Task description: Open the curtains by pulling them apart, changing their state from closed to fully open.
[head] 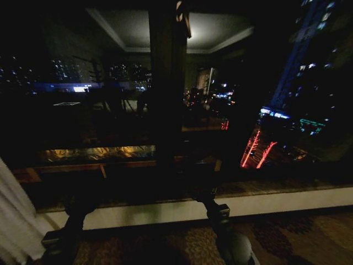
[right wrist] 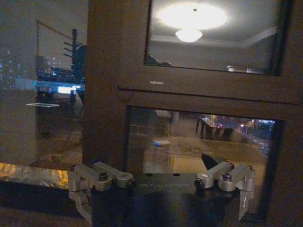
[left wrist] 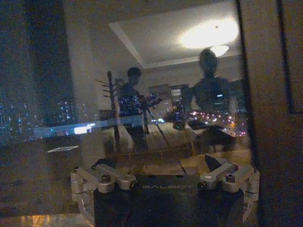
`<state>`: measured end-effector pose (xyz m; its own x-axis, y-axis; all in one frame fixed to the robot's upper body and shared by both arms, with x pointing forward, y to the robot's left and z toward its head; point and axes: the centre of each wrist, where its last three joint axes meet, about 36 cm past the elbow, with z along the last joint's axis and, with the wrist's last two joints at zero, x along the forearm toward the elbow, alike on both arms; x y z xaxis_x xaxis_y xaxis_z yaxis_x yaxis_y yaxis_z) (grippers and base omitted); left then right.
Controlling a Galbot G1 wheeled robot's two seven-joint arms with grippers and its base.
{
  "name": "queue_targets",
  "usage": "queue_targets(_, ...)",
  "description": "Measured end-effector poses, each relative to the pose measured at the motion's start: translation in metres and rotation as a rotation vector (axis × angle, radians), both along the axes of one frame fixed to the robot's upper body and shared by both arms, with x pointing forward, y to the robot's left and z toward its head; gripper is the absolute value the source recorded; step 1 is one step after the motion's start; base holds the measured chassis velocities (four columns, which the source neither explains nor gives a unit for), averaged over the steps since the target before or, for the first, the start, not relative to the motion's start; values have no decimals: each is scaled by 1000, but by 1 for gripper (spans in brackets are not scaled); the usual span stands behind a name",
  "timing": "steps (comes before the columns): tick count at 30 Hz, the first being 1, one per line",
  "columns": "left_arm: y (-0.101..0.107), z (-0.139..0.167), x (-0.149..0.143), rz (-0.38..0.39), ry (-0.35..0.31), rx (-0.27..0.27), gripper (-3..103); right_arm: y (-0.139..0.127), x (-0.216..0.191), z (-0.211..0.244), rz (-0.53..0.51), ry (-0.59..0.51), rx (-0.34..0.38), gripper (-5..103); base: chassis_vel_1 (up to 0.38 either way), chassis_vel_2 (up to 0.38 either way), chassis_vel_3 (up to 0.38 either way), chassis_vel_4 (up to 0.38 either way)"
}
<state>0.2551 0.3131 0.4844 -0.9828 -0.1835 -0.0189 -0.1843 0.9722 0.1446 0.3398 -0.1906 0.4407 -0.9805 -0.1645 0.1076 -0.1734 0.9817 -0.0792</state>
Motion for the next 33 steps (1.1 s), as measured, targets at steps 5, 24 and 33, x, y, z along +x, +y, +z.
queue_targets(5,0,0,0,0,0,0,100,0,0,0,-3,-1,1,100,-58,-373,38,363)
queue_targets(24,-13,0,-2,-19,0,-4,100,-19,-3,6,-40,-8,4,100,-55,-400,55,404)
queue_targets(33,-21,0,-3,-22,-4,1,100,-28,-3,6,-52,-7,13,100,-52,-404,53,411)
